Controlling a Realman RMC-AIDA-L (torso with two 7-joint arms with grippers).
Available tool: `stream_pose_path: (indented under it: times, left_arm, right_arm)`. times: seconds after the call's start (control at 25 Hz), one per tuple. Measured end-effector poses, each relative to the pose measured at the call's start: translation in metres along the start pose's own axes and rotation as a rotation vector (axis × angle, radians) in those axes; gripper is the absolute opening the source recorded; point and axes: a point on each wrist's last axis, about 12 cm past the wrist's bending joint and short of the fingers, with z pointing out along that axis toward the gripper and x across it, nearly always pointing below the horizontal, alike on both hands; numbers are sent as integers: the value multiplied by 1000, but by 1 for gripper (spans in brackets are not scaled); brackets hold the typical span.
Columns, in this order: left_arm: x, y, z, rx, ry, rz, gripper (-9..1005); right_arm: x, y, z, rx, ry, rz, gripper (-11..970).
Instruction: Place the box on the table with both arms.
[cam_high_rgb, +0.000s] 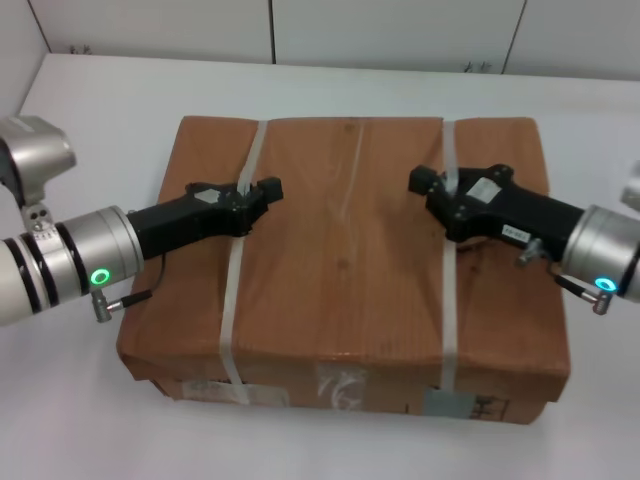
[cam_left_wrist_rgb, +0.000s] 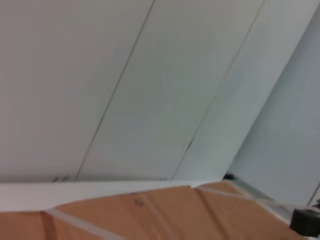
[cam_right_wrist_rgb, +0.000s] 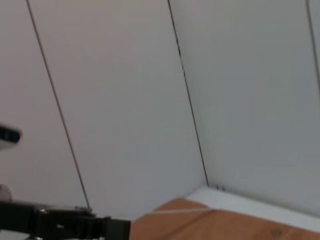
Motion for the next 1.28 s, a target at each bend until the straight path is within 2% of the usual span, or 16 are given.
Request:
stream_pose_path:
  times: [0.28, 0.64, 1.28]
  left_arm:
    - [9, 5, 16, -96, 94, 21, 8]
    - [18, 13, 18, -185, 170, 42, 9]
    - [21, 14, 20, -197, 195, 51, 11]
  right_arm:
    - [8, 0, 13, 36, 99, 3, 64]
    - [11, -2, 19, 67, 142, 11, 69]
    - [13, 0, 25, 66, 170, 14, 79]
